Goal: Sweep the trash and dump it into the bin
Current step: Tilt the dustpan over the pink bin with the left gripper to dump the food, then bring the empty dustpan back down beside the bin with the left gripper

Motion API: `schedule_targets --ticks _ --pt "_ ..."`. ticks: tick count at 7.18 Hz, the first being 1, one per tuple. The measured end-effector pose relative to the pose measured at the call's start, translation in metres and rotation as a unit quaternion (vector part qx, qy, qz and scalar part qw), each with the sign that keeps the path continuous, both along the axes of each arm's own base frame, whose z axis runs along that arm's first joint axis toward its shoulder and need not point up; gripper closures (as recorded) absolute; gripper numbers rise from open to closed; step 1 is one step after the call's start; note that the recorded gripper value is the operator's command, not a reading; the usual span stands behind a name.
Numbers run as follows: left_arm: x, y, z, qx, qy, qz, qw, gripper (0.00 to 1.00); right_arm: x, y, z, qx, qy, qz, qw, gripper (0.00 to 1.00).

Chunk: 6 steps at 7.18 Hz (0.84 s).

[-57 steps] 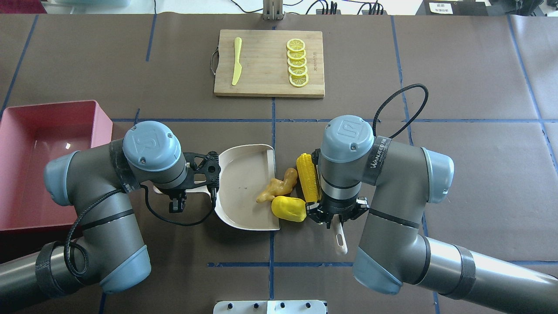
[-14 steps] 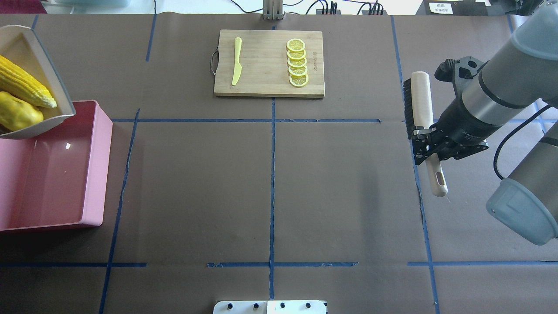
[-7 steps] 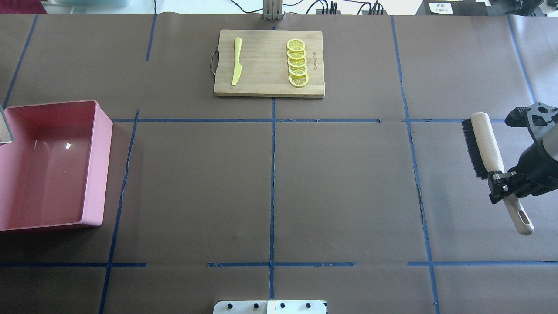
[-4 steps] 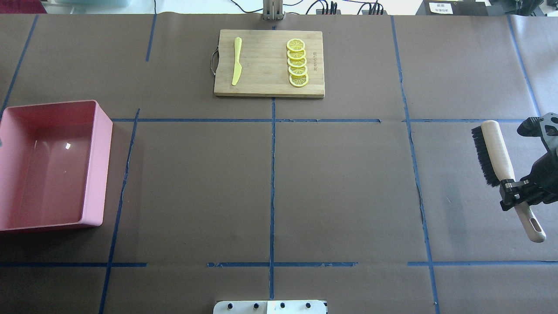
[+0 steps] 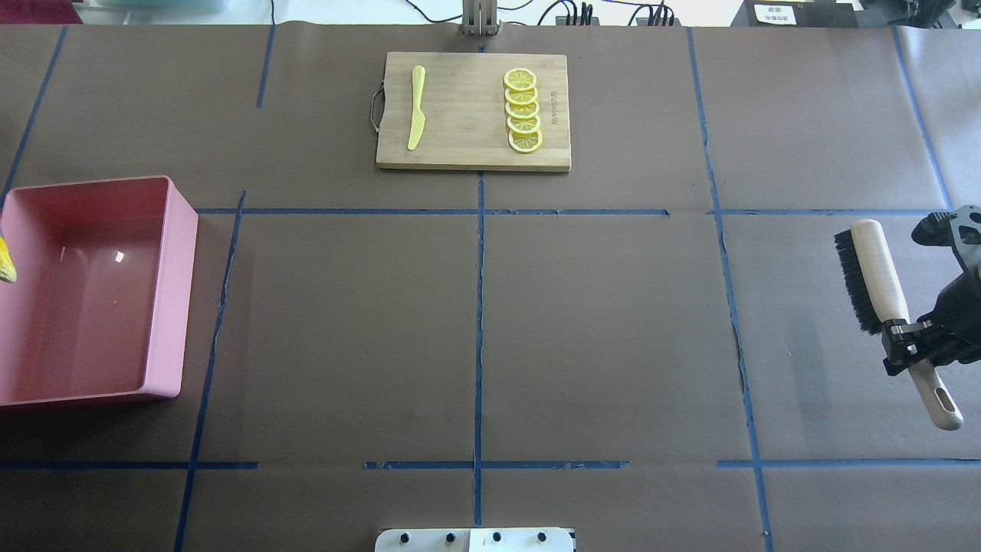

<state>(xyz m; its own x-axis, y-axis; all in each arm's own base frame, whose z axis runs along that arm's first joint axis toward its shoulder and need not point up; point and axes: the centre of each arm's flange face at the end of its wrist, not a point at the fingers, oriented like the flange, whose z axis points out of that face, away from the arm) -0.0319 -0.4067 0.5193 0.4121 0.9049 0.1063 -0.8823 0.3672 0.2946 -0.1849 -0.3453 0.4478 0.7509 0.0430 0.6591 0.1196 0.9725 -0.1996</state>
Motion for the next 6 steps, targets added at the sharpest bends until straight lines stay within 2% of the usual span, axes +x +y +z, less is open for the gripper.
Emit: schedule_targets --ticks 3,6 --pt "0.014 0.013 -0.044 0.006 -0.073 0.023 0.9971 1.00 -0.003 0.001 0.019 -0.025 -0.007 -0.016 0.9996 0.98" --pt "0.022 0.014 -0.065 0.008 -0.093 0.033 0.9951 1.00 -0.007 0.001 0.029 -0.040 -0.006 -0.018 0.9990 0.98"
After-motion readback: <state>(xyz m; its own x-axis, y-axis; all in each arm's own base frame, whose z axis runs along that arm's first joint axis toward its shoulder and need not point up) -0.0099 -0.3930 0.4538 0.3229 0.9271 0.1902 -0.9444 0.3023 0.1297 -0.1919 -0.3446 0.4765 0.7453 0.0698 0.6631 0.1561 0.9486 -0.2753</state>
